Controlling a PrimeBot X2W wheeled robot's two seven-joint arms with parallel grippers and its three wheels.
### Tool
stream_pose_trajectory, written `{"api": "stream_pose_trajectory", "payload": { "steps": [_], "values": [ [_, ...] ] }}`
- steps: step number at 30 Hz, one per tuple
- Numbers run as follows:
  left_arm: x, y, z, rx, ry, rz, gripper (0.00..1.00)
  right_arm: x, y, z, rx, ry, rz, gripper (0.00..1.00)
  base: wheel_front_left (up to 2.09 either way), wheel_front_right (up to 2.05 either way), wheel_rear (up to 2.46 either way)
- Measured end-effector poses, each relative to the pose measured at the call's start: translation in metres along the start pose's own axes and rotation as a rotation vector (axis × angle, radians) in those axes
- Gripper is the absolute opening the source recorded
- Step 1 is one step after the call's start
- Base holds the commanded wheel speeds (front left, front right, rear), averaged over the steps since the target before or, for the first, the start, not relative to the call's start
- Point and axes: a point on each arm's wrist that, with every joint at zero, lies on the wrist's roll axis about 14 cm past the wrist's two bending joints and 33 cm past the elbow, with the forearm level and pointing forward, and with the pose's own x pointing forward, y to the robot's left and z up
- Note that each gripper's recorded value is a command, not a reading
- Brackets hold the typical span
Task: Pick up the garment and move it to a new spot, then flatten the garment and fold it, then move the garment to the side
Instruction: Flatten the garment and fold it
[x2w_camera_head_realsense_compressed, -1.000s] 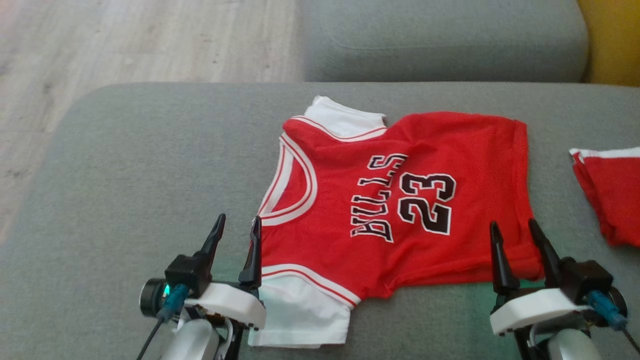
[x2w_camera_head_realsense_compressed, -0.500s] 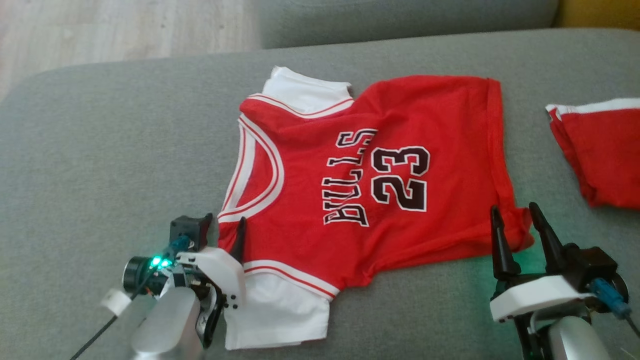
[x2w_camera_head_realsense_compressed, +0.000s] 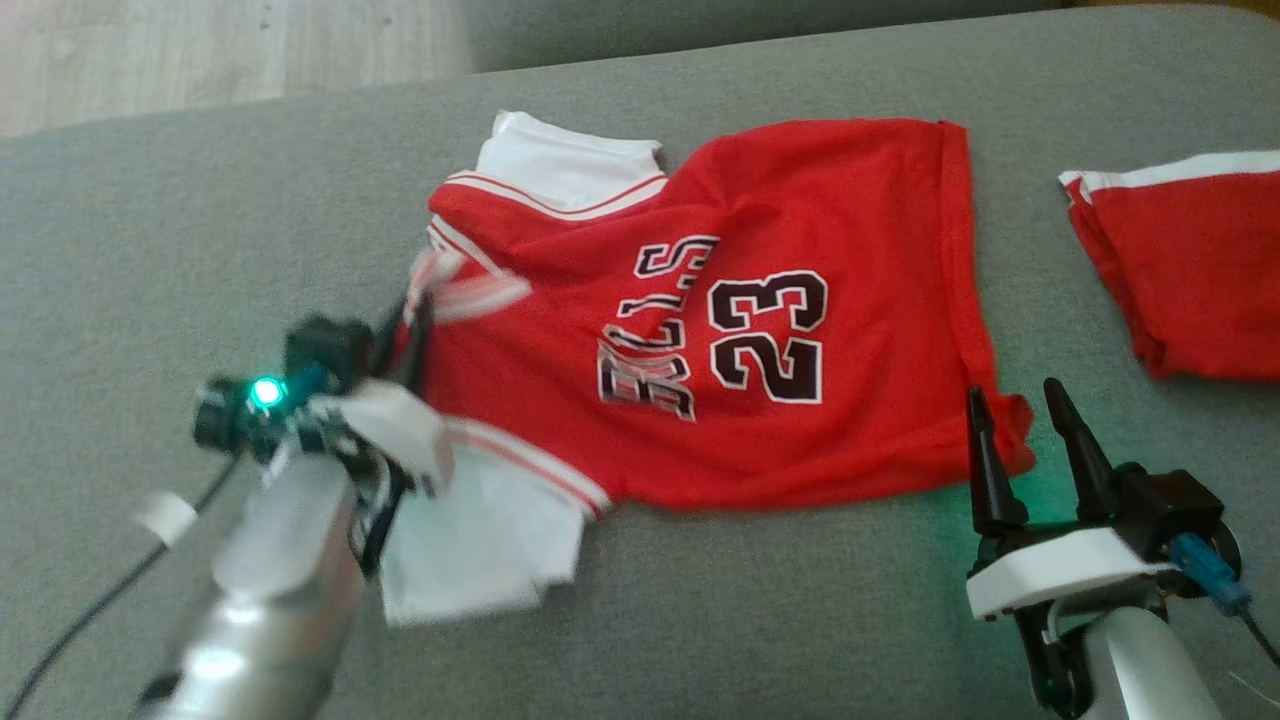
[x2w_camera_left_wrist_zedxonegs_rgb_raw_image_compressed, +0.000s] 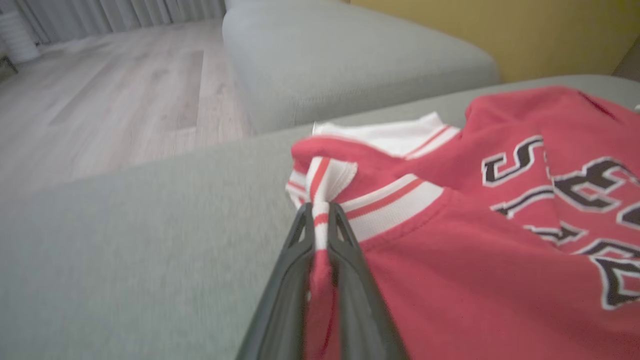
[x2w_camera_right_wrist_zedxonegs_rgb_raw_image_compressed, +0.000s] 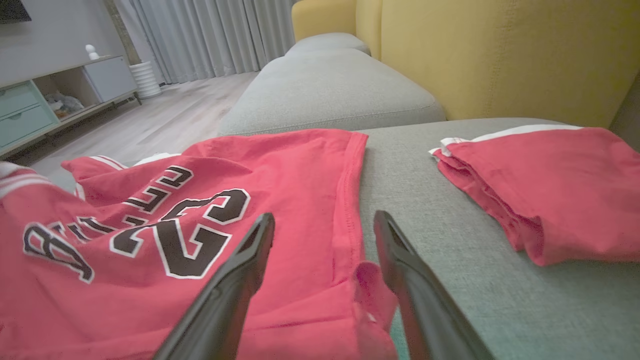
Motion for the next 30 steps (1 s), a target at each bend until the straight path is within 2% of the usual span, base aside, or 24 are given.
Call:
{"api": "stream_pose_trajectory", "payload": {
  "steps": [6,7,8,12,20,24,30],
  "values": [
    [0.021,0.012,0.054,0.042,-0.132,0.024,0.0,-0.003,-0.009,-0.007,0.002,0.023,-0.026,1.0,0.0,0.0,0.0],
    [0.022,0.012,0.054,0.043,-0.122,0.02,0.48,-0.004,-0.009,-0.008,0.003,0.028,-0.029,1.0,0.0,0.0,0.0],
    [0.023,0.012,0.05,0.042,-0.098,0.018,1.0,-0.004,-0.01,-0.009,0.003,0.03,-0.031,1.0,0.0,0.0,0.0],
    [0.018,0.016,0.03,0.028,-0.039,0.025,1.0,-0.005,-0.009,-0.008,0.012,0.023,-0.031,1.0,0.0,0.0,0.0],
    [-0.001,0.034,0.05,-0.025,-0.164,0.085,1.0,0.004,0.006,0.002,0.019,-0.016,0.015,1.0,0.0,0.0,0.0],
    [-0.024,0.051,0.056,-0.084,-0.238,0.167,1.0,0.01,0.016,0.012,0.017,-0.047,0.045,1.0,0.0,0.0,0.0],
    [-0.07,0.057,0.034,-0.152,-0.28,0.26,1.0,0.012,0.034,0.019,0.021,-0.071,0.097,1.0,0.0,0.0,0.0]
  ]
}}
